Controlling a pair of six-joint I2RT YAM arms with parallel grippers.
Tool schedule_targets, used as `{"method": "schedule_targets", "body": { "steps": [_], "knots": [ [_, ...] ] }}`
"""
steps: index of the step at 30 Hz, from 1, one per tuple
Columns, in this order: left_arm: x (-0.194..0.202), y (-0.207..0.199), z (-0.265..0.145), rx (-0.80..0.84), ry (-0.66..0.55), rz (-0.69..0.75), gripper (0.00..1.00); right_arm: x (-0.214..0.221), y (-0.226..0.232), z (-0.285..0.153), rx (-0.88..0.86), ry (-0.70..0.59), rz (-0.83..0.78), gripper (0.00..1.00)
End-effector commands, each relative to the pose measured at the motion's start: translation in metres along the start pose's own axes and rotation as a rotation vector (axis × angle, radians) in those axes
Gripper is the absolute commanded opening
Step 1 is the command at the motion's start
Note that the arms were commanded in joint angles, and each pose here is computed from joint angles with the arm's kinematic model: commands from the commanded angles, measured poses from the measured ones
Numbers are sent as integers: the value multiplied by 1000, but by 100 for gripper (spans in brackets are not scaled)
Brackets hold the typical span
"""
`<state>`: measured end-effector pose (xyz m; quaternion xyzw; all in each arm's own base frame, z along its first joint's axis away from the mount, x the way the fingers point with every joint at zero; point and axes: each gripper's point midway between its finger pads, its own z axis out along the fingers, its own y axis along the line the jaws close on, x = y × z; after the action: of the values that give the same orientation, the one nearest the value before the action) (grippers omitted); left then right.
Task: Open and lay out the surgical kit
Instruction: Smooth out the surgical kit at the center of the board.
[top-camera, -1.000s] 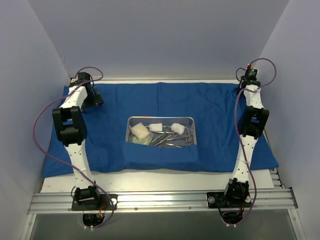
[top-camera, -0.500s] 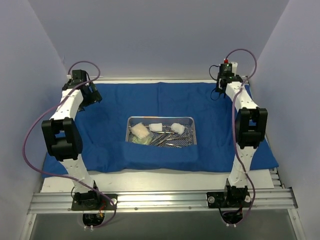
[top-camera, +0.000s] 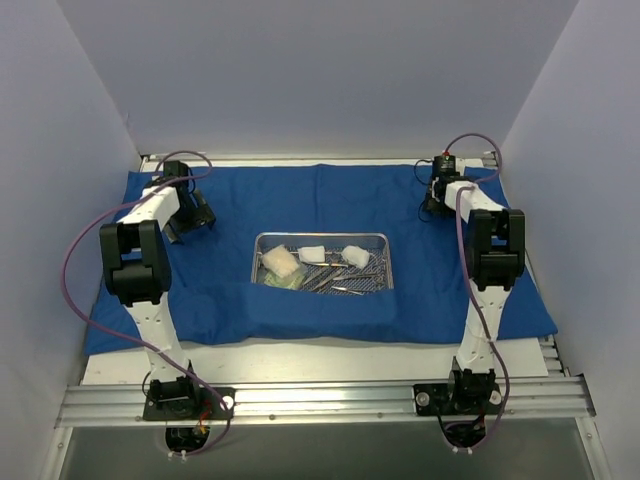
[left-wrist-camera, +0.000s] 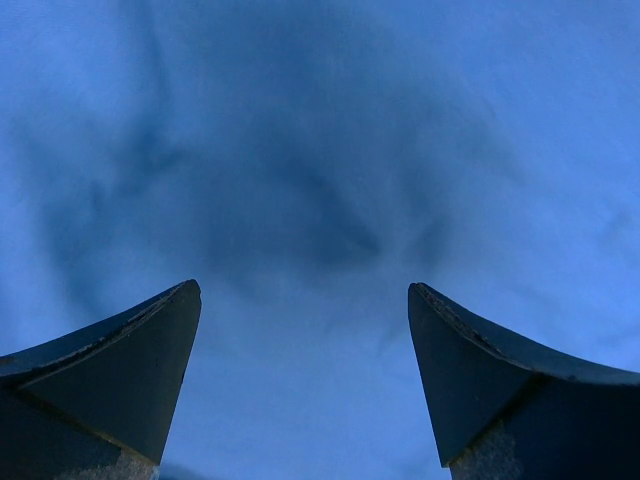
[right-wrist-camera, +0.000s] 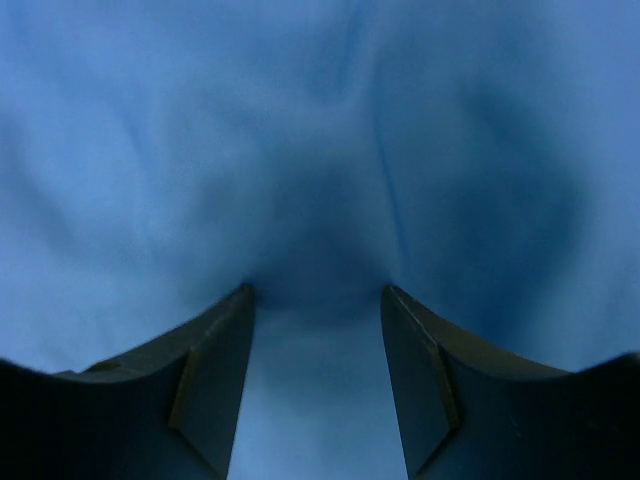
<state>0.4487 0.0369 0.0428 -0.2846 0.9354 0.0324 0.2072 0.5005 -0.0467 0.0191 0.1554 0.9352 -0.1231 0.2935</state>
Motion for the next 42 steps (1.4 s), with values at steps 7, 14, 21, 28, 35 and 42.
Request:
{"method": "schedule_targets", "body": {
  "steps": [7,14,21,28,35,42],
  "knots": [
    [-25,7,38,-70,23,-18,94,1,-24,65,31,86,34,48],
    [-31,4,63,-96,63,-4,94,-11,-26,89,14,95,47,45],
    [-49,-2,66,-98,59,5,94,-24,-23,100,-2,95,45,46],
    [-104,-20,-6,-6,-103,14,94,-97,-35,36,1,-64,27,60],
    [-82,-33,-91,90,-187,6,94,-94,-6,-57,-61,-164,-30,73],
    [20,-52,-103,125,-57,51,94,3,49,-108,-275,-86,-36,99]
  ]
}}
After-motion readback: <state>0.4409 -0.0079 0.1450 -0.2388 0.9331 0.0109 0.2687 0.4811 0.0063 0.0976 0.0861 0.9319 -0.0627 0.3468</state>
